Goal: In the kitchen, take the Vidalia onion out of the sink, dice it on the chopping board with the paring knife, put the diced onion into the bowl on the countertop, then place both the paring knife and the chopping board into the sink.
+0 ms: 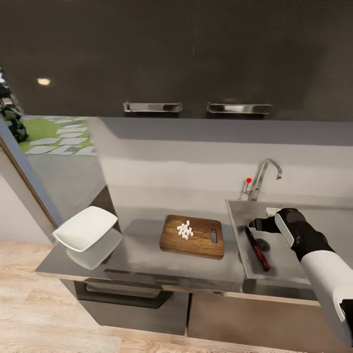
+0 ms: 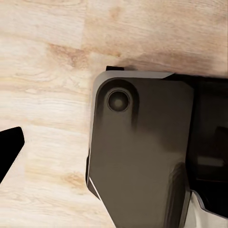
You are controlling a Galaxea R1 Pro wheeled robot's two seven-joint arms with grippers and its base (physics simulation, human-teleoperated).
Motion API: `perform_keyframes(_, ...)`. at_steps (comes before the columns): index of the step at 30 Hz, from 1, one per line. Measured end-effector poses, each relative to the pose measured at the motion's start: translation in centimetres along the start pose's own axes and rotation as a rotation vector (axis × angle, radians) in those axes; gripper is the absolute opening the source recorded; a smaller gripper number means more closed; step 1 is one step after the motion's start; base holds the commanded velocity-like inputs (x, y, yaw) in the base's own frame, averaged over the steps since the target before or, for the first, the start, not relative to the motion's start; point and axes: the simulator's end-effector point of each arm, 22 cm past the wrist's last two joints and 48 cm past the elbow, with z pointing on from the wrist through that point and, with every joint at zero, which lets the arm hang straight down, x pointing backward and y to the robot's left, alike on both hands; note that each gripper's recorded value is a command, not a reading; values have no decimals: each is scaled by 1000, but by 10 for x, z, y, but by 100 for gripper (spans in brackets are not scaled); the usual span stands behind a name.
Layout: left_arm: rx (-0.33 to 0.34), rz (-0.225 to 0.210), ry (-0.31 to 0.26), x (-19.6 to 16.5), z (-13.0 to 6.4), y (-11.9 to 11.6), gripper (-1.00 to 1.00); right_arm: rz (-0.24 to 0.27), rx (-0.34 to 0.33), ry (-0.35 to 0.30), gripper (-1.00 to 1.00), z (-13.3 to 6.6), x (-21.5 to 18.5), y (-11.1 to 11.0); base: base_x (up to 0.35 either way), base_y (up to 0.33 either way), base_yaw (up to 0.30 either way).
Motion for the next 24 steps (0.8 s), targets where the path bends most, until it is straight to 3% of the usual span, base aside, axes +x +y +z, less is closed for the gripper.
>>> perform_keyframes(11,0,0,0,0,0,0,100,0,0,0,100,0,0,0,-86,261,0)
perform_keyframes(24,0,0,-1,0,0,0,100,-1,1,0,100,0,0,0,115,272,0)
